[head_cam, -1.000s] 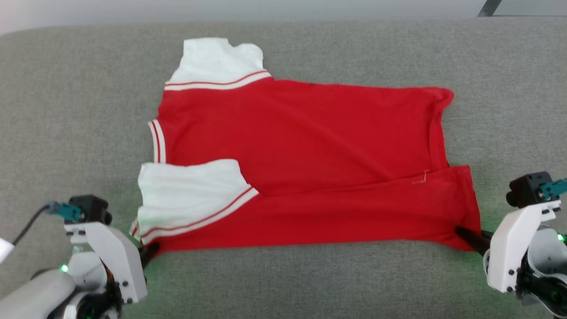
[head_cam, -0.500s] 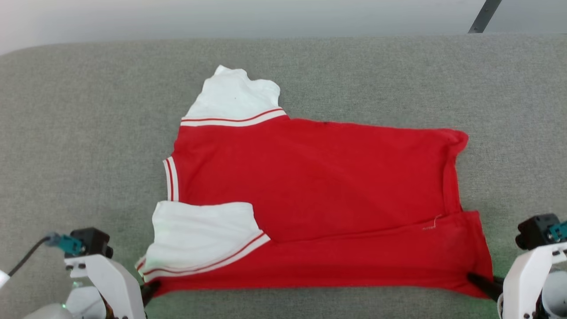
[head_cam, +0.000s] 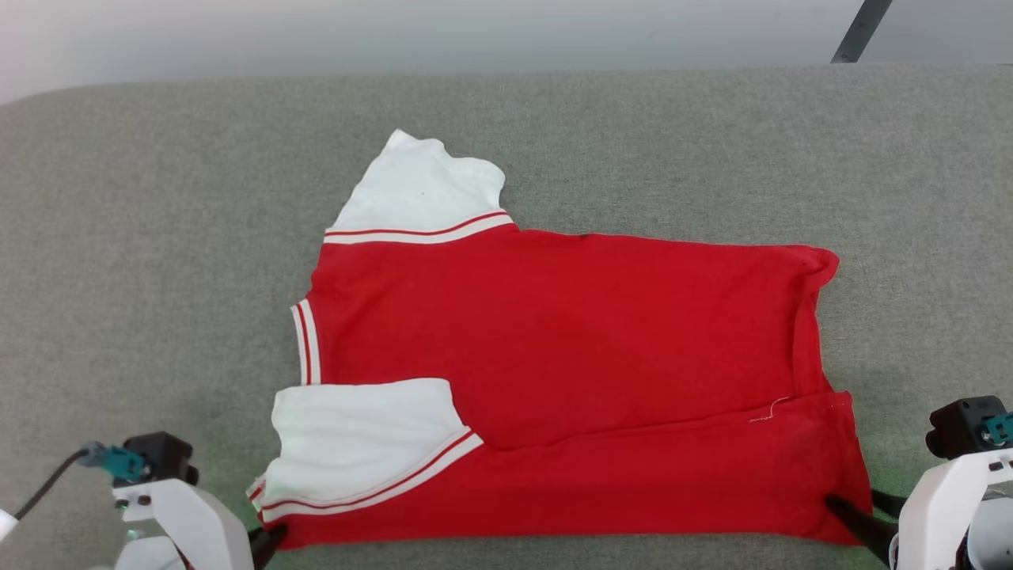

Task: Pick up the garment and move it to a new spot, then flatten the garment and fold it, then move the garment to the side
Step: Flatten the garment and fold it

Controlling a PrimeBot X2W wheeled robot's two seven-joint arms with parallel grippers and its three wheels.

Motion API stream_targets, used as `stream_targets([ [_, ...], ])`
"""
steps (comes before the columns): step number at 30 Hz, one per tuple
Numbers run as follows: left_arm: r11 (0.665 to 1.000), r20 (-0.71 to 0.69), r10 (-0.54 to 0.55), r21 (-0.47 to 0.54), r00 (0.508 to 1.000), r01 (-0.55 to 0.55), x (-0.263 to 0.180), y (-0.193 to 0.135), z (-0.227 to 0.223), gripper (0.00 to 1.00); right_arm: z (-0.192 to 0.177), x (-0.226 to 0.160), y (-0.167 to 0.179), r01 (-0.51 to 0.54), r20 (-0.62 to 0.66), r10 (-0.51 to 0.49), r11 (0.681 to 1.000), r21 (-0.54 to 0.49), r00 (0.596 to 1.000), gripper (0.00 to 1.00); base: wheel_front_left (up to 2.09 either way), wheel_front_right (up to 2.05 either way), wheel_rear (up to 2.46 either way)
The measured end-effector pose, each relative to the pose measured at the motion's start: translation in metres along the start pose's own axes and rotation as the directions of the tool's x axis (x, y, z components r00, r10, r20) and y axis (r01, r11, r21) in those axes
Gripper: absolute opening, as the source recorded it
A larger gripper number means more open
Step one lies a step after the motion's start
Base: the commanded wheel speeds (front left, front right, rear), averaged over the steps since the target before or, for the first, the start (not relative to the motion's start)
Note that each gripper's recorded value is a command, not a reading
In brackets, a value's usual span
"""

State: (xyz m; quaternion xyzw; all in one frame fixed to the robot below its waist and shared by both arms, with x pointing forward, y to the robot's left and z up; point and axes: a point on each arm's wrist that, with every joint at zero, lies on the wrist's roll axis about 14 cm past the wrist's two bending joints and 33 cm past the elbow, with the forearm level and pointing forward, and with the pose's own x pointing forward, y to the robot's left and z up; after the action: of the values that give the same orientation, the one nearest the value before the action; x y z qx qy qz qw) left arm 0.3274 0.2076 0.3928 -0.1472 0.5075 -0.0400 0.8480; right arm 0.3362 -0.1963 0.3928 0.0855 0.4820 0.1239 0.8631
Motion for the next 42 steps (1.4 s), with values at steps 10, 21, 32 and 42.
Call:
stream_targets([
  [10, 0.999, 0.079, 0.007, 0.039, 0.997, -0.010, -0.016, -0.001, 0.033, 0.73, 0.020, -0.008, 0.005, -0.004, 0.107, 0.007, 1.000, -0.023, 0.994, 1.00, 0.00, 0.00, 0.00],
  [21, 0.981, 0.198, -0.038, 0.192, 0.980, -0.001, -0.034, -0.023, 0.100, 1.00, 0.065, -0.030, 0.015, 0.004, 0.376, 0.010, 0.999, -0.036, 0.927, 1.00, 0.00, 0.00, 0.00],
  [32, 0.923, 0.426, -0.172, 0.385, 0.888, -0.006, -0.036, -0.071, 0.216, 1.00, 0.136, -0.080, 0.027, 0.143, 0.752, 0.032, 0.976, -0.166, 0.659, 1.00, 0.00, 0.00, 0.00],
  [42, 0.895, 0.430, -0.258, 0.443, 0.865, 0.046, 0.014, -0.104, 0.277, 1.00, 0.149, -0.088, 0.022, 0.193, 0.858, 0.031, 0.970, -0.150, 0.512, 1.00, 0.00, 0.00, 0.00],
])
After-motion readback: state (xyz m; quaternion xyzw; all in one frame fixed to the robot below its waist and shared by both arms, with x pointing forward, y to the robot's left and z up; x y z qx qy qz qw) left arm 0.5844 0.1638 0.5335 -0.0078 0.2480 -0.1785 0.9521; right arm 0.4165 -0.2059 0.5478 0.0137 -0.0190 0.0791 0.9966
